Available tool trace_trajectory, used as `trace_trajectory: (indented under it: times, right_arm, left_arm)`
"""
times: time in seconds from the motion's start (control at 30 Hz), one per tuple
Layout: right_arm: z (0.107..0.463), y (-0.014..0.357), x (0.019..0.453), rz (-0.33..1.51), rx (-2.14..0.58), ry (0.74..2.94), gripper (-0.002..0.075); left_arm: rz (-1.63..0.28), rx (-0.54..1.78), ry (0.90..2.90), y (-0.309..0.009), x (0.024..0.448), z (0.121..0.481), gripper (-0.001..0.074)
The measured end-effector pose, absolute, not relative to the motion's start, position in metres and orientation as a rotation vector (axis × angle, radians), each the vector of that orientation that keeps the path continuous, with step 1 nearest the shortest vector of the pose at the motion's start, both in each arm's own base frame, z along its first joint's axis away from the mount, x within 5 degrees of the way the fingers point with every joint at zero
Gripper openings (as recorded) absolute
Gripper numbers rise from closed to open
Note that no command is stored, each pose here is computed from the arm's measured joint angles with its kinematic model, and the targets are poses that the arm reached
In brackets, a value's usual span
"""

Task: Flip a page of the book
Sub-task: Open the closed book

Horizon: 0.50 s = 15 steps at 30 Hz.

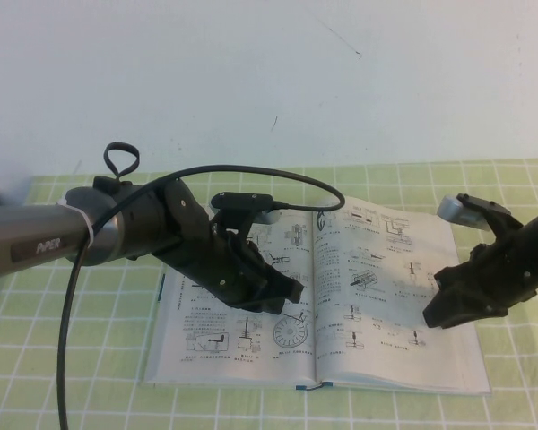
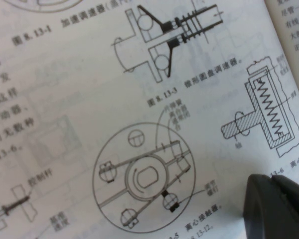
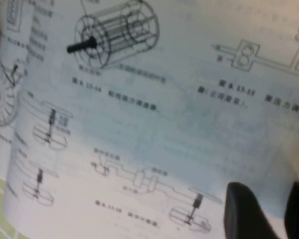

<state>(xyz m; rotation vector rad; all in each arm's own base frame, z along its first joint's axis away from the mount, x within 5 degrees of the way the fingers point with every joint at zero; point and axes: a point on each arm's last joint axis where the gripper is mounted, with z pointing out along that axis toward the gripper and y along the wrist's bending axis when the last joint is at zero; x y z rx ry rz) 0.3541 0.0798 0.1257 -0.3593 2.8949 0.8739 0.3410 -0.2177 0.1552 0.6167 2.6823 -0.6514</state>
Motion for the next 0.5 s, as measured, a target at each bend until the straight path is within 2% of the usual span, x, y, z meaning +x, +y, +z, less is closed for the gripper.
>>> trace_trajectory:
  times: [0.13, 0.23, 0.37, 0.5]
  right_arm:
    - [0.130, 0.075, 0.349, 0.805, -0.471, 2.926, 0.0116]
    - [0.148, 0.071, 0.342, 0.720, -0.557, 2.912, 0.0037]
    - [0.182, 0.065, 0.326, 0.539, -0.571, 2.800, 0.0008]
    - [0.179, 0.063, 0.320, 0.419, -0.513, 2.717, 0.0000]
  left_arm:
    - [-0.651, 0.617, 2.682, -0.218, 0.341, 0.155, -0.0004]
    - [-0.651, 0.617, 2.682, -0.218, 0.341, 0.155, -0.0004]
    - [-0.650, 0.618, 2.682, -0.218, 0.341, 0.155, -0.0004]
    - [-0.646, 0.624, 2.681, -0.217, 0.341, 0.155, -0.0004]
